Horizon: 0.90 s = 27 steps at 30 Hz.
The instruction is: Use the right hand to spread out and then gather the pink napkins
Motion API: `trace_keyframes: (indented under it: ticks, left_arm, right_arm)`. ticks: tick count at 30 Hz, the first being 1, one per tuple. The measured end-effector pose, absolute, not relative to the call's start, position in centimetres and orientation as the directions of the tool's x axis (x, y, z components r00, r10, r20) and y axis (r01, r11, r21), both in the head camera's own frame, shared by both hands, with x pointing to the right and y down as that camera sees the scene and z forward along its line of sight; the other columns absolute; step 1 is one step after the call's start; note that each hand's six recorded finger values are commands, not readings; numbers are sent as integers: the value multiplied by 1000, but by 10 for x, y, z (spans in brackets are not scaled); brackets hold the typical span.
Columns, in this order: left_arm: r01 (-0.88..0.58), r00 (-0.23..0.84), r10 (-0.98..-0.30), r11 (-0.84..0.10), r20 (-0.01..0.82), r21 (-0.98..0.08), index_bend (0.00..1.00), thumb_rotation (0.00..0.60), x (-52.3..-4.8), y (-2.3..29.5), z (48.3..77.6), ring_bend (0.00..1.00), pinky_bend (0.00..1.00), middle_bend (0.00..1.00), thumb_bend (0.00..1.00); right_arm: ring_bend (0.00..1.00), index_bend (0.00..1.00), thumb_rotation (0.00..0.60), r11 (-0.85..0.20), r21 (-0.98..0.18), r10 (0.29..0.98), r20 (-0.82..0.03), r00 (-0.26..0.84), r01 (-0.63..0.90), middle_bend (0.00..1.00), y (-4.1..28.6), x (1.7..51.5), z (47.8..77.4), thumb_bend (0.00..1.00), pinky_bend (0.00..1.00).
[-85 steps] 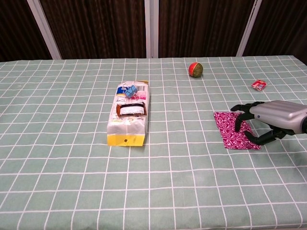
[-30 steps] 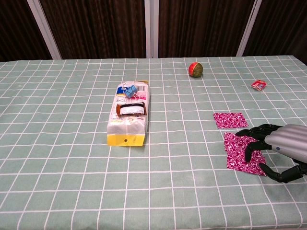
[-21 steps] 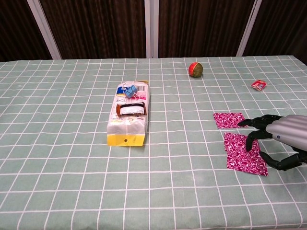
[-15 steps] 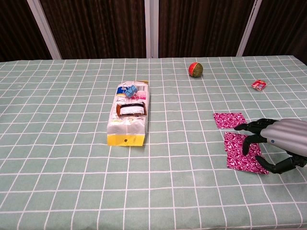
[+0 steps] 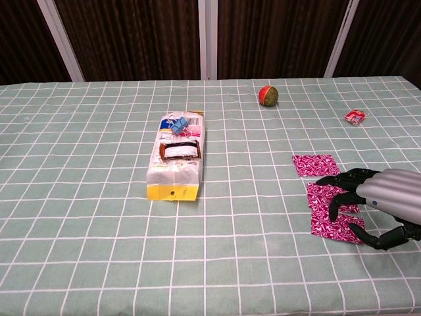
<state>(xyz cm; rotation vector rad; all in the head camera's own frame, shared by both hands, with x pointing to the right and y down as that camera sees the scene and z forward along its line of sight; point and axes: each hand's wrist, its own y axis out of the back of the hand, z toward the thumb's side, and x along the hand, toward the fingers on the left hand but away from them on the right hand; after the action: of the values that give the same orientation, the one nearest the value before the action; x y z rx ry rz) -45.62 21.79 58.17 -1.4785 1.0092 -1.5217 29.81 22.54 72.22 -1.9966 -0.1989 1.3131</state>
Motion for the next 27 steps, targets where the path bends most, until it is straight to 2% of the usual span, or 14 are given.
trace_keyframes:
  ticks: [6, 8, 15, 27]
  left_arm:
    - [-2, -27, -922, -387, 387, -922, 188, 600, -456, 218, 581, 72, 180, 143, 15]
    - [-2, -27, -922, -387, 386, -922, 188, 600, -457, 218, 581, 72, 180, 143, 15]
    - [-5, -40, -918, -395, 395, -919, 188, 600, -459, 221, 583, 72, 180, 143, 15]
    - [-7, -49, -912, -407, 407, -913, 188, 600, -462, 221, 586, 72, 180, 143, 15]
  right_arm:
    - [0, 332, 406, -701, -695, 577, -684, 447, -160, 20, 190, 297, 715, 240, 0]
    - [0, 332, 420, -692, -709, 602, -672, 431, -138, 22, 174, 297, 715, 201, 0]
    - [0, 334, 429, -687, -718, 646, -675, 357, -113, 24, 126, 291, 733, 171, 0]
    - [0, 322, 455, -696, -704, 653, -703, 282, -144, 25, 107, 283, 771, 145, 0]
